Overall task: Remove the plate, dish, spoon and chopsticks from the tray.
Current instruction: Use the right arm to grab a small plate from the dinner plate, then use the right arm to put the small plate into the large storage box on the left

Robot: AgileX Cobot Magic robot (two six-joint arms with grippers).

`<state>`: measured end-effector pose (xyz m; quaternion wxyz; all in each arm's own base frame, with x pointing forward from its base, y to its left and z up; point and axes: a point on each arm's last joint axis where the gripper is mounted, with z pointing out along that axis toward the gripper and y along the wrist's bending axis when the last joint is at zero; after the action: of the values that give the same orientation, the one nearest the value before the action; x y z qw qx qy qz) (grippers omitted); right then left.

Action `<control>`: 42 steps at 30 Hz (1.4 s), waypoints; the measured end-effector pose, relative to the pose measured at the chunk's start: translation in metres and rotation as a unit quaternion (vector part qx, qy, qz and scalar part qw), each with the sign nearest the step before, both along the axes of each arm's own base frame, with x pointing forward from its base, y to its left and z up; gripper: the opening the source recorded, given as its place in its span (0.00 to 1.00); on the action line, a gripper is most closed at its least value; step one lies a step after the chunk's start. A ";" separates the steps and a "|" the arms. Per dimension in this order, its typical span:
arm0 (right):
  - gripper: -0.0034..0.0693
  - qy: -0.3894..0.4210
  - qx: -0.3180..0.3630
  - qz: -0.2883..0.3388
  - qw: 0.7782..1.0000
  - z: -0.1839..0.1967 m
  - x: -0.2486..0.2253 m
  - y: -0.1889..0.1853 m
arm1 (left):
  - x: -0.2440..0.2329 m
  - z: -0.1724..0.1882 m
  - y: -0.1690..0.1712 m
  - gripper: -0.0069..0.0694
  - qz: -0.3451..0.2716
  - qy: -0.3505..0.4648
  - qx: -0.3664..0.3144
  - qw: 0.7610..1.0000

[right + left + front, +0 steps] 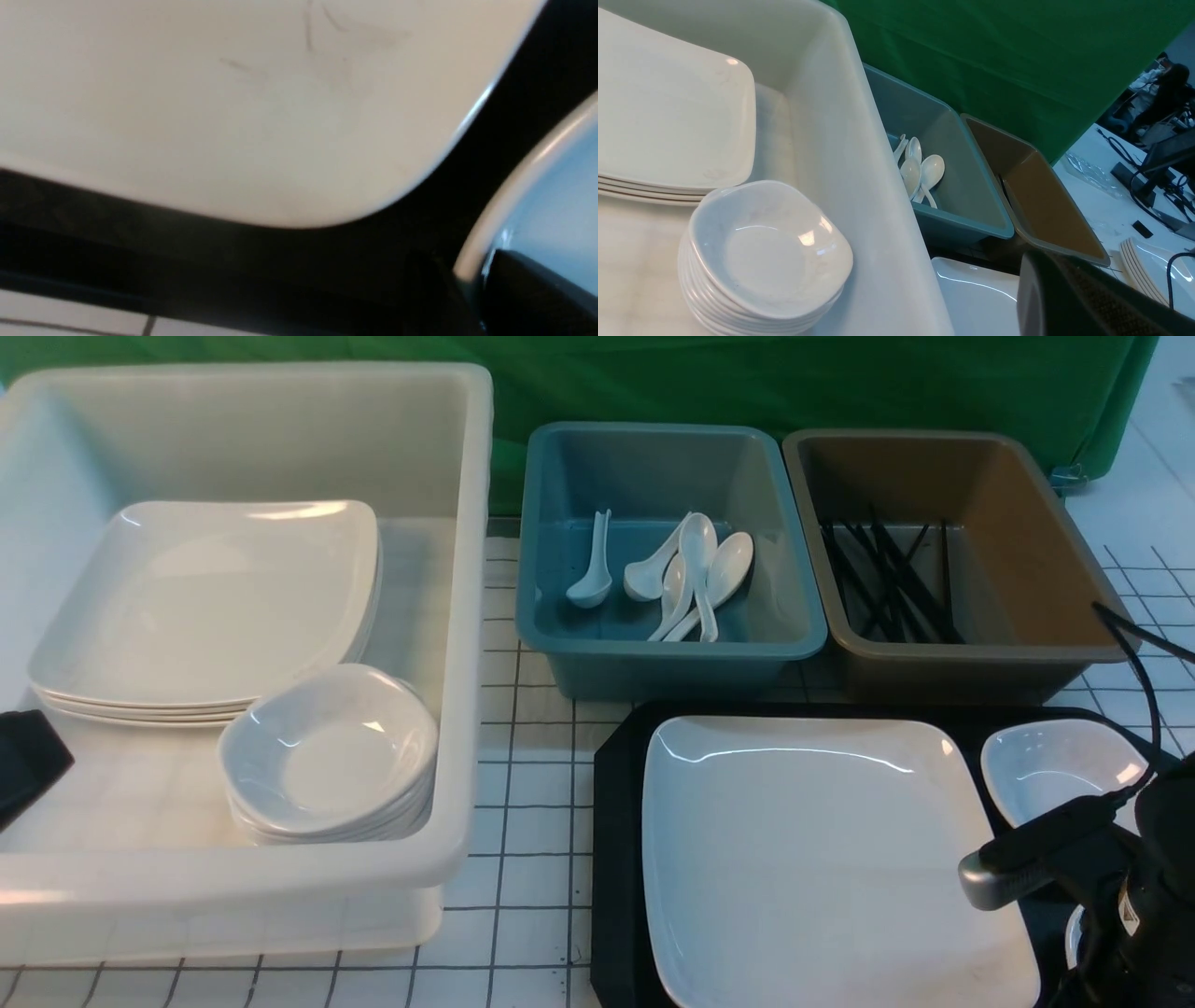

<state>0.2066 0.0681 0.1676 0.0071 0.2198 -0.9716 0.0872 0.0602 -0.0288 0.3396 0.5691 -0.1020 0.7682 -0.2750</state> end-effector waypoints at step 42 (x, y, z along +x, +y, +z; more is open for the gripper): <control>0.25 0.049 -0.072 -0.038 0.995 -0.002 0.006 -0.005 | 0.000 -0.001 0.000 0.12 -0.003 0.005 0.004 1.000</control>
<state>0.2131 0.0628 0.1655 0.0735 0.1857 -0.9689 0.1459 0.0599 -0.0291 0.3385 0.5646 -0.0989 0.7725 -0.2733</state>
